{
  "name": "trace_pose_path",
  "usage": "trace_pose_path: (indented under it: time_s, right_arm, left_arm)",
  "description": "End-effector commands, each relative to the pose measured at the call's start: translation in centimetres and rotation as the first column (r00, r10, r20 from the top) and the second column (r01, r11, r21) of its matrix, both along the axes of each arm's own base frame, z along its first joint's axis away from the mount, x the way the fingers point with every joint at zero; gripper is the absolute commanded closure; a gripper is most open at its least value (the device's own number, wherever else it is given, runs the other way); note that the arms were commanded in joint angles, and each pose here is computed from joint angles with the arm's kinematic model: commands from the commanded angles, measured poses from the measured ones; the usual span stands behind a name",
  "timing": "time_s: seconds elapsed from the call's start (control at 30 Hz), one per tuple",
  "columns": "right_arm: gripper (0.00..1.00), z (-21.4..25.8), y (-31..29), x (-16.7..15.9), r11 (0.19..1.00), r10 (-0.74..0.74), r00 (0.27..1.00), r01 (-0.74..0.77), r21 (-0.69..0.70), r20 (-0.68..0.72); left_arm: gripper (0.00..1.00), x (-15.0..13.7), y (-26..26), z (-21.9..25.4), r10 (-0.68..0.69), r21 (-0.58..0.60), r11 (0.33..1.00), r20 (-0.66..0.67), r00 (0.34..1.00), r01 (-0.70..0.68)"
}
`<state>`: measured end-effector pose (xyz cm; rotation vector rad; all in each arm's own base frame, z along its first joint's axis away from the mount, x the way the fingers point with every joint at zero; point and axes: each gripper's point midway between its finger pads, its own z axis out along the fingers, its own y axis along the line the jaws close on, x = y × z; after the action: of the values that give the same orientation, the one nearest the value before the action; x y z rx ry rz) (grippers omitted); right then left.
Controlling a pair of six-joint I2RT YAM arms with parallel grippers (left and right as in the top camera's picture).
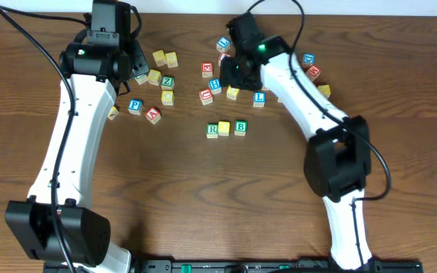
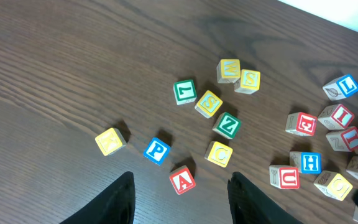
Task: Spell out ROBOT
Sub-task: 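Grasp a second yellow O block with the right gripper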
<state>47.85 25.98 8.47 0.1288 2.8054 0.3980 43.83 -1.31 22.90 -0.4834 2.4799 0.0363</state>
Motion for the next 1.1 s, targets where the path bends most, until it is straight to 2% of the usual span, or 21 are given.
trace_pose_path:
  time_s: [0.0,0.43,0.57,0.73,0.9,1.07]
  right_arm:
    - [0.46,-0.3,-0.5,1.2,0.996,-0.084,0.996,0.085,-0.04,0.034]
    - [0.45,-6.0,-0.5,2.1,0.991,-0.109,0.994,0.109,-0.079,0.002]
    - [0.5,-6.0,-0.4,2.2,0.991,-0.107,0.994,0.107,-0.075,0.007]
    - [0.61,-6.3,-0.5,1.8,0.991,-0.102,0.995,0.101,-0.09,-0.009]
    - [0.65,-7.9,-1.0,1.2,0.988,-0.105,0.994,0.099,-0.122,-0.044]
    - [0.7,-8.5,-1.1,1.0,0.988,-0.038,0.998,0.03,-0.15,-0.049]
  left_arm:
    - [0.52,0.1,0.4,-0.5,0.0,0.017,1.0,-0.014,1.0,0.0]
    - [0.51,0.1,0.4,-0.5,0.0,0.016,1.0,-0.014,1.0,0.0]
    - [0.51,0.1,0.4,-0.5,0.0,0.016,1.0,-0.014,1.0,0.0]
    - [0.51,0.1,0.4,-0.5,0.0,0.017,1.0,-0.014,1.0,0.0]
    - [0.51,0.1,0.4,-0.5,0.0,0.016,1.0,-0.013,1.0,0.0]
    - [0.51,0.1,0.4,-0.5,0.0,0.016,1.0,-0.01,1.0,0.0]
